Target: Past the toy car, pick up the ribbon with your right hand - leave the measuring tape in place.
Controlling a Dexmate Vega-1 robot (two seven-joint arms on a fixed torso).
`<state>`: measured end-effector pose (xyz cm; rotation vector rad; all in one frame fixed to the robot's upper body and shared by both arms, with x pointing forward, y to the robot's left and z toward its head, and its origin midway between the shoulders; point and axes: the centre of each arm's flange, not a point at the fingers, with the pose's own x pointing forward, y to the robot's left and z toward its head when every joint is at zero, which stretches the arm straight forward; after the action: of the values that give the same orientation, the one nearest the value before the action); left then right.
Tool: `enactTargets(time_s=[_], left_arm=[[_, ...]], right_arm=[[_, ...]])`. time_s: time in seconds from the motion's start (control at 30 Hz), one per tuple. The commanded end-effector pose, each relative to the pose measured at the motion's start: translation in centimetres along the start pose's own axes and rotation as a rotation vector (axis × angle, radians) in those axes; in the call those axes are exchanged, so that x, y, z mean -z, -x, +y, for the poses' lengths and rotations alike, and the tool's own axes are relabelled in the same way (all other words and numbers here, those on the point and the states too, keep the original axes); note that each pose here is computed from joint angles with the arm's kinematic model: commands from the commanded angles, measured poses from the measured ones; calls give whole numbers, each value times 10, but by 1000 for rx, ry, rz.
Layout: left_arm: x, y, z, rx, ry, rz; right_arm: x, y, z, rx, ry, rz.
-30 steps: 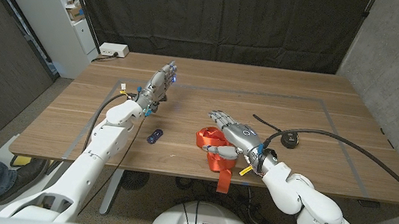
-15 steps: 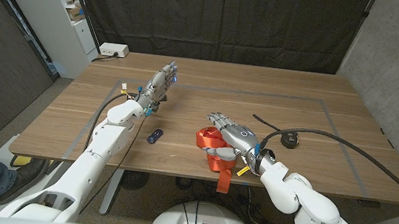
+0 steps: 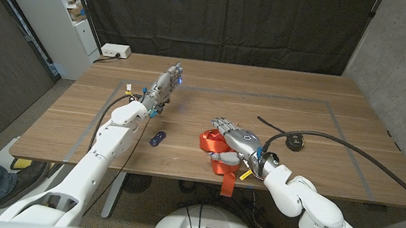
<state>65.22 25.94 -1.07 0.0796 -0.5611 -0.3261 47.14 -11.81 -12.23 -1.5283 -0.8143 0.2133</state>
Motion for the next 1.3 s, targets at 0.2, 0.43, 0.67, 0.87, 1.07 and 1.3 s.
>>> enactTargets(time_s=[0.2, 0.43, 0.67, 0.87, 1.07, 1.3], left_arm=[[-2, 4, -7, 3, -8, 5], [-4, 6, -7, 1, -9, 1], [-4, 7, -6, -2, -9, -3], [-3, 7, -8, 0, -11, 3], [-1, 7, -9, -11, 8, 1], [1, 7, -10, -12, 10, 7]], right_arm=[[0, -2, 2, -47, 16, 18], [1, -1, 5, -61, 13, 24], [6, -3, 12, -80, 1, 34], [9, -5, 16, -105, -13, 45], [13, -8, 23, -135, -32, 71], [18, -8, 27, -138, -37, 85]])
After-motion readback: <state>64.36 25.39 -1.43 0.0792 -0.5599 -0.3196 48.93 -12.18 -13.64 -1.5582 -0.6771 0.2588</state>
